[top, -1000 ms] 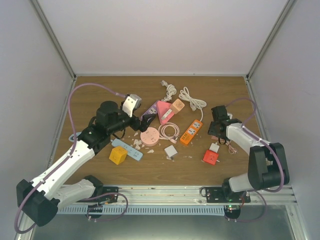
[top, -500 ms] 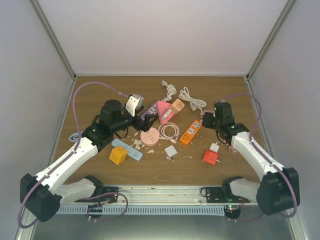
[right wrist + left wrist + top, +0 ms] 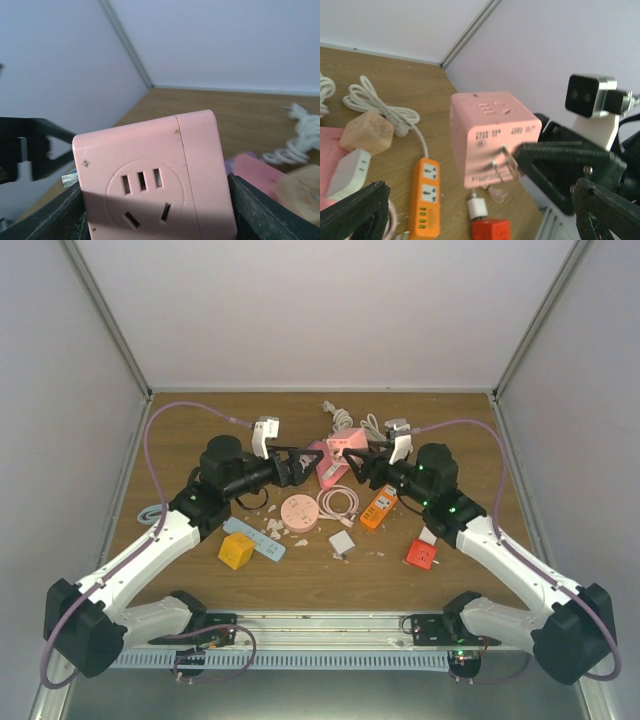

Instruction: Insert the plug

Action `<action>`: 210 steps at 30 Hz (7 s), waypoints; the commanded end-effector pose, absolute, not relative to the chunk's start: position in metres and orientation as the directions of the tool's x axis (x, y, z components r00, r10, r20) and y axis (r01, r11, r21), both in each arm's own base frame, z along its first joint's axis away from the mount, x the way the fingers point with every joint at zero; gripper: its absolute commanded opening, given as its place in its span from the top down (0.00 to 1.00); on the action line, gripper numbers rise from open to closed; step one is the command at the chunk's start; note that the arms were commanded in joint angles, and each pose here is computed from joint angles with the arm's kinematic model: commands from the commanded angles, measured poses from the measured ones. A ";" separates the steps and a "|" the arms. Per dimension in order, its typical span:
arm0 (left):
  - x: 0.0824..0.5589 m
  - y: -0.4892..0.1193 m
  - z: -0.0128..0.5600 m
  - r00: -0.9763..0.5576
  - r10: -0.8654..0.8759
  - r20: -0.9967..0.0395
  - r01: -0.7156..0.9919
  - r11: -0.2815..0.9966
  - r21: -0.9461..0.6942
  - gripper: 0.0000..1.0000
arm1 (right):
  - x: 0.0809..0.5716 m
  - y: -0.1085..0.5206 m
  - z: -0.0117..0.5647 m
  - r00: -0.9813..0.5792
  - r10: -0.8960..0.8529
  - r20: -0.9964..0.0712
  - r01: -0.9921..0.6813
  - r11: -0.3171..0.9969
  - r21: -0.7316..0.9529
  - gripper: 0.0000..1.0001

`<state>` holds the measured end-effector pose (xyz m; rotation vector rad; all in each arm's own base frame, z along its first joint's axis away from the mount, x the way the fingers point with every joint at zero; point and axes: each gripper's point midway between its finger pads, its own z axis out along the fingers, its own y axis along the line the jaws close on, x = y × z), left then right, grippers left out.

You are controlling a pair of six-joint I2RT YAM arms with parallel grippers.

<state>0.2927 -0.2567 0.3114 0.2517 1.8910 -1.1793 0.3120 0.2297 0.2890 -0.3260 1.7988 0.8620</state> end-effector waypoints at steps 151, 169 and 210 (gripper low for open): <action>0.279 -0.153 0.359 0.009 -0.141 -0.990 0.497 0.860 -0.118 0.01 | 0.367 0.095 0.107 -0.729 0.484 -0.484 0.502 0.859 0.102 0.62; 0.280 -0.153 0.356 -0.007 -0.145 -0.989 0.499 0.857 -0.129 0.01 | 0.354 0.092 0.079 -0.741 0.534 -0.408 0.569 0.821 0.042 0.62; 0.291 -0.151 0.344 -0.039 -0.124 -0.992 0.479 0.869 -0.128 0.01 | 0.308 0.065 -0.020 -0.769 0.519 -0.372 0.619 0.749 -0.234 0.65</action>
